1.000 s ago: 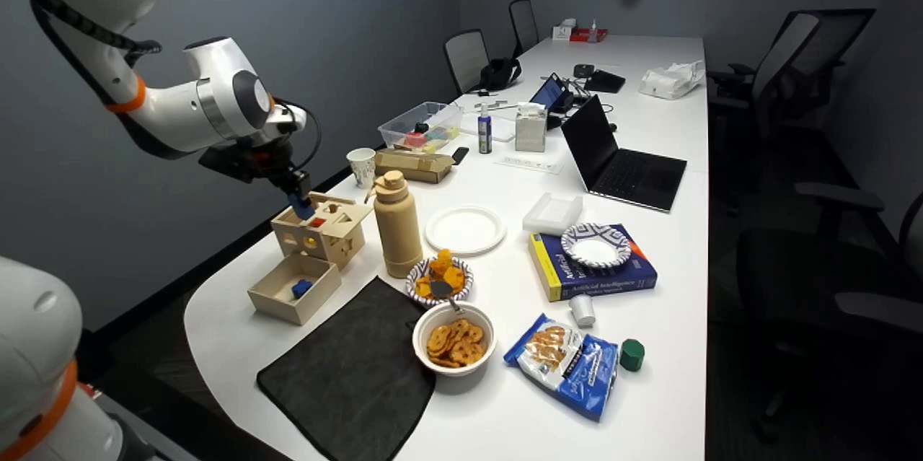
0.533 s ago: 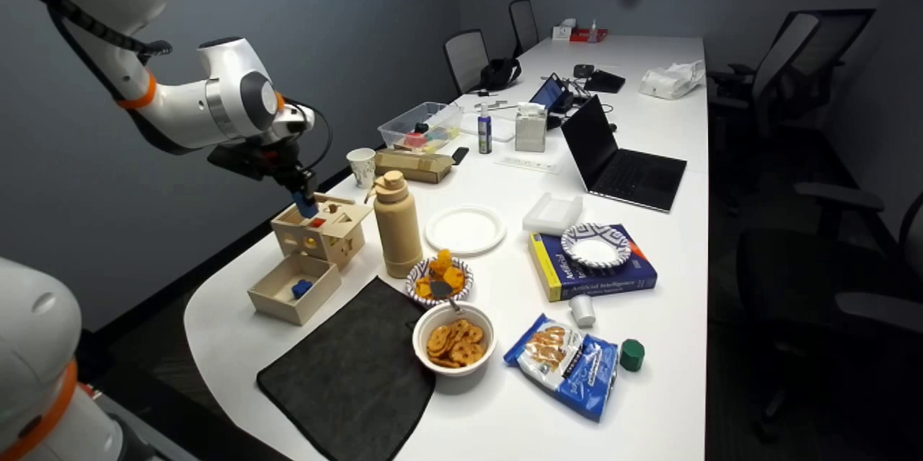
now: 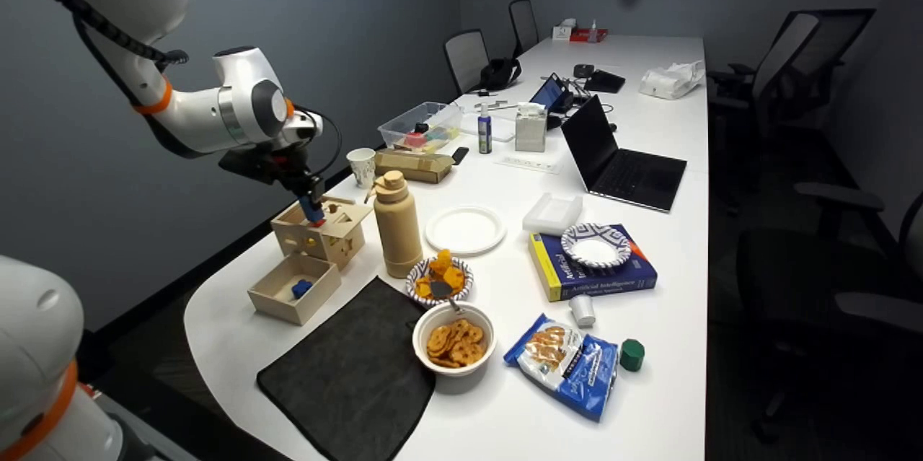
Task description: Pick up the yellow and blue objects and put them in the box
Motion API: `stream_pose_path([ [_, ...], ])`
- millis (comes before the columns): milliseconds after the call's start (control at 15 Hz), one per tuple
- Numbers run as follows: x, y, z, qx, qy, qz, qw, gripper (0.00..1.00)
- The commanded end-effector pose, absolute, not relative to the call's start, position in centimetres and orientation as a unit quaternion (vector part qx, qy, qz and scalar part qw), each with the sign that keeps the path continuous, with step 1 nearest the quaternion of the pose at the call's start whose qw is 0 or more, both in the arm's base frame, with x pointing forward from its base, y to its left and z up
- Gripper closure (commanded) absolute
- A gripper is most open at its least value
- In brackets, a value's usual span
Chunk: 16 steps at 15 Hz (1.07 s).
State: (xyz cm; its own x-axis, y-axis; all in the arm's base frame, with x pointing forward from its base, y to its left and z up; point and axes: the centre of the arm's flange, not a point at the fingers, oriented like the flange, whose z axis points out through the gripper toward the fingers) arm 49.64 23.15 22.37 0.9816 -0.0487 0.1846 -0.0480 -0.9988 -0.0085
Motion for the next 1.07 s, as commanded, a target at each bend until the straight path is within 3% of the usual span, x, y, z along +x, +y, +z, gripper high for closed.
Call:
stream_pose_path([
  [0, 50.9, 23.6, 21.8, -0.996, 0.021, -0.084, 0.005, 0.91],
  [1000, 51.7, 23.5, 20.6, -0.997, 0.027, -0.074, -0.003, 0.91],
])
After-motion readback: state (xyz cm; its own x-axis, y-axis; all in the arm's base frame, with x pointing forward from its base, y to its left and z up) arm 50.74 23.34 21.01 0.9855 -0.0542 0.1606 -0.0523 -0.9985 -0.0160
